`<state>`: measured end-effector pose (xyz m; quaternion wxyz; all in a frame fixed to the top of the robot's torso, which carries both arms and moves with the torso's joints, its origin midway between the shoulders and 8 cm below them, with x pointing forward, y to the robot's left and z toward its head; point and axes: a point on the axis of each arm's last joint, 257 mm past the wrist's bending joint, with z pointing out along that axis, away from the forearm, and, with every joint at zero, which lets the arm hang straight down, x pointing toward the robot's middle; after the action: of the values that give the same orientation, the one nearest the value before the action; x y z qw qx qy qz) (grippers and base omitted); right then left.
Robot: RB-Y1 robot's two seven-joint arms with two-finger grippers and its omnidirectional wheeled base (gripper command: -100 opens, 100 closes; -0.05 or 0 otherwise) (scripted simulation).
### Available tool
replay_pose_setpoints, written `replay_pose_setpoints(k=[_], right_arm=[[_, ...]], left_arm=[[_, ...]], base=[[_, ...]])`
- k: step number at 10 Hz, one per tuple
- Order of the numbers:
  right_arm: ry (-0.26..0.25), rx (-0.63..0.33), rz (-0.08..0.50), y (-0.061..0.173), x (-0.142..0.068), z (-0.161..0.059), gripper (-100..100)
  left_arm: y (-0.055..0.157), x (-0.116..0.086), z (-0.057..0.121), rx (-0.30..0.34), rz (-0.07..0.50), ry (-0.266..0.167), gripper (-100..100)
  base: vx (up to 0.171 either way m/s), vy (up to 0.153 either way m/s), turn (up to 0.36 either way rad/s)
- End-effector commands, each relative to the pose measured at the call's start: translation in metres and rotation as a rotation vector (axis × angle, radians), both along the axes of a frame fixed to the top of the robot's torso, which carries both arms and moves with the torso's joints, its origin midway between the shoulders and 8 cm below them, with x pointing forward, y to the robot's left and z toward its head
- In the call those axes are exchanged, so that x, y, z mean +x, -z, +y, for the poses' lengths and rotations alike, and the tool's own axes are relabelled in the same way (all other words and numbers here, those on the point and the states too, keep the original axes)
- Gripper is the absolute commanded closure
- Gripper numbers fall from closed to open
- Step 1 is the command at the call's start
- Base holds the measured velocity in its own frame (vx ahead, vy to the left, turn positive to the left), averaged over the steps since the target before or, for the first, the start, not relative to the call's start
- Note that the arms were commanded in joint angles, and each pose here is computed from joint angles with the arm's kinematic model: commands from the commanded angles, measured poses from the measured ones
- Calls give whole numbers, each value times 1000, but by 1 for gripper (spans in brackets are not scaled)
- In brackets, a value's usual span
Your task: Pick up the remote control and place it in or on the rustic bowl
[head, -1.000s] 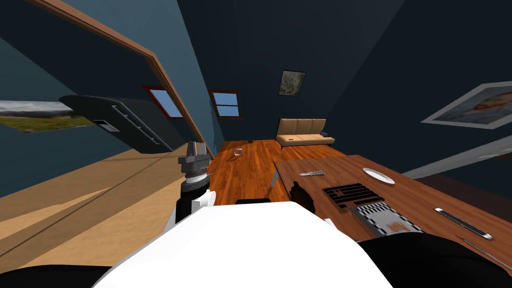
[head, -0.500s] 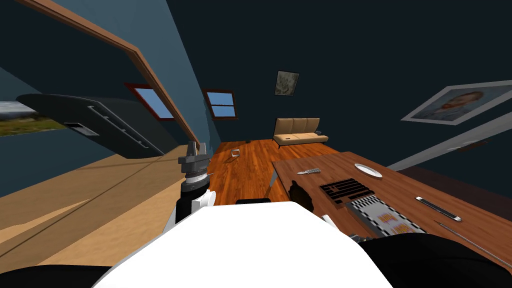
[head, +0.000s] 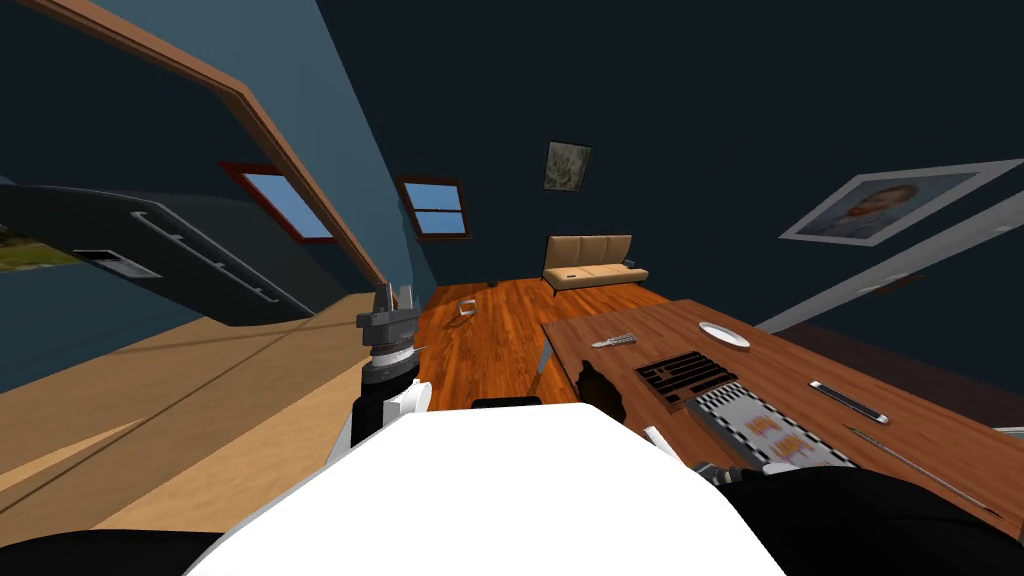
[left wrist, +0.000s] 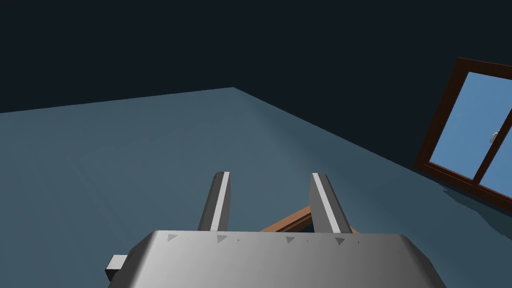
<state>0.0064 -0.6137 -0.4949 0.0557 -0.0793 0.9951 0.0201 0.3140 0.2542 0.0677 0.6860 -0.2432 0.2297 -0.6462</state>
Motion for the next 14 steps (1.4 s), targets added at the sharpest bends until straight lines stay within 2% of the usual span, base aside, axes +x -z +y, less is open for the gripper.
replay_pose_setpoints(k=[1,2,5,6,9,10,13,14], right_arm=[[-28,-9,18,1,-4,-2,100],[1,5,0,-2,9,-3,100],[-55,-20,32,-3,2,-9,100],[-22,-6,17,-6,13,-10,100],[-76,-33,52,-7,5,-18,100],[-41,-20,41,-10,14,-18,100],[-90,-49,77,-11,6,-26,100],[-79,-44,69,-11,8,-25,100]], left_arm=[[0,0,0,0,0,0,0],[0,0,0,0,0,0,0],[0,0,0,0,0,0,0],[0,0,0,0,0,0,0],[0,0,0,0,0,0,0],[0,0,0,0,0,0,0],[0,0,0,0,0,0,0],[0,0,0,0,0,0,0]], base=[[5,3,23],[38,5,-278],[24,10,-31],[39,14,-263],[22,12,-42],[42,-1,-235],[23,15,-49],[0,0,0]])
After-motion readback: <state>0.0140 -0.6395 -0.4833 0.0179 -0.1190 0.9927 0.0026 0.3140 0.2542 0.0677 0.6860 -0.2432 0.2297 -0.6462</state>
